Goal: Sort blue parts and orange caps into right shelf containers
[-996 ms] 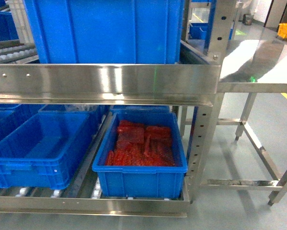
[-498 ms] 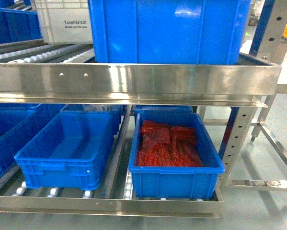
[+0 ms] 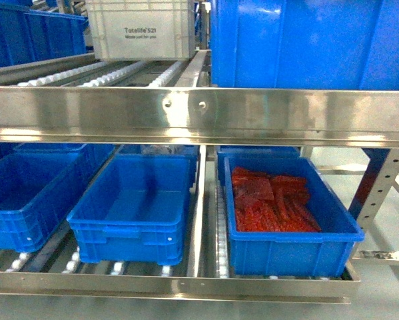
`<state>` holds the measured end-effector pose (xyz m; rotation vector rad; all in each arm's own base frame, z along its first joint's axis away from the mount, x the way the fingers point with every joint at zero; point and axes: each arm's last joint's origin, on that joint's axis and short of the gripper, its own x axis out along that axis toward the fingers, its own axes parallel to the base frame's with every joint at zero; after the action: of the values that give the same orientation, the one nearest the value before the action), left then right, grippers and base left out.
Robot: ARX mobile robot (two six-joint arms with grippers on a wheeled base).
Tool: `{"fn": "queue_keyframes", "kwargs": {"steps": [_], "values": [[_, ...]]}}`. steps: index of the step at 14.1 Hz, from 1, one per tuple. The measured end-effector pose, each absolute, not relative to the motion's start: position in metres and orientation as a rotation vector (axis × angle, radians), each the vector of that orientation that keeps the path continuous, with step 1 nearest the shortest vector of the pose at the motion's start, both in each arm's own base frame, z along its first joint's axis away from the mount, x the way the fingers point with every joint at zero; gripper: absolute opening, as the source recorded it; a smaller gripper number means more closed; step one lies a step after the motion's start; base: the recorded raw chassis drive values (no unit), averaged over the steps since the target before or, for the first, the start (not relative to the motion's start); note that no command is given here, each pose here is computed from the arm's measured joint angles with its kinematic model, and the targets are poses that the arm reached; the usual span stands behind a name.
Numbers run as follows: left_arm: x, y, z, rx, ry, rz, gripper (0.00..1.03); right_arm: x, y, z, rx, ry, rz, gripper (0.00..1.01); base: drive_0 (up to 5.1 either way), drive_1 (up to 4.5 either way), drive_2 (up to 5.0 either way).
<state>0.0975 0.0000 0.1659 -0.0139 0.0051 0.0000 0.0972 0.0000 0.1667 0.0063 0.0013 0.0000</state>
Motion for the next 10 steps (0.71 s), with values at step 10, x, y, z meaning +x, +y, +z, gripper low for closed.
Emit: {"fn": "queue_keyframes", "kwargs": {"steps": [10], "values": [[0.0975, 0.0000, 0.1660, -0.014, 0.005, 0.000, 0.40, 0.0972, 0.0000, 0.1670, 0.006, -0.002, 0.000, 0.44, -5.0, 2.47, 2.5]]}}
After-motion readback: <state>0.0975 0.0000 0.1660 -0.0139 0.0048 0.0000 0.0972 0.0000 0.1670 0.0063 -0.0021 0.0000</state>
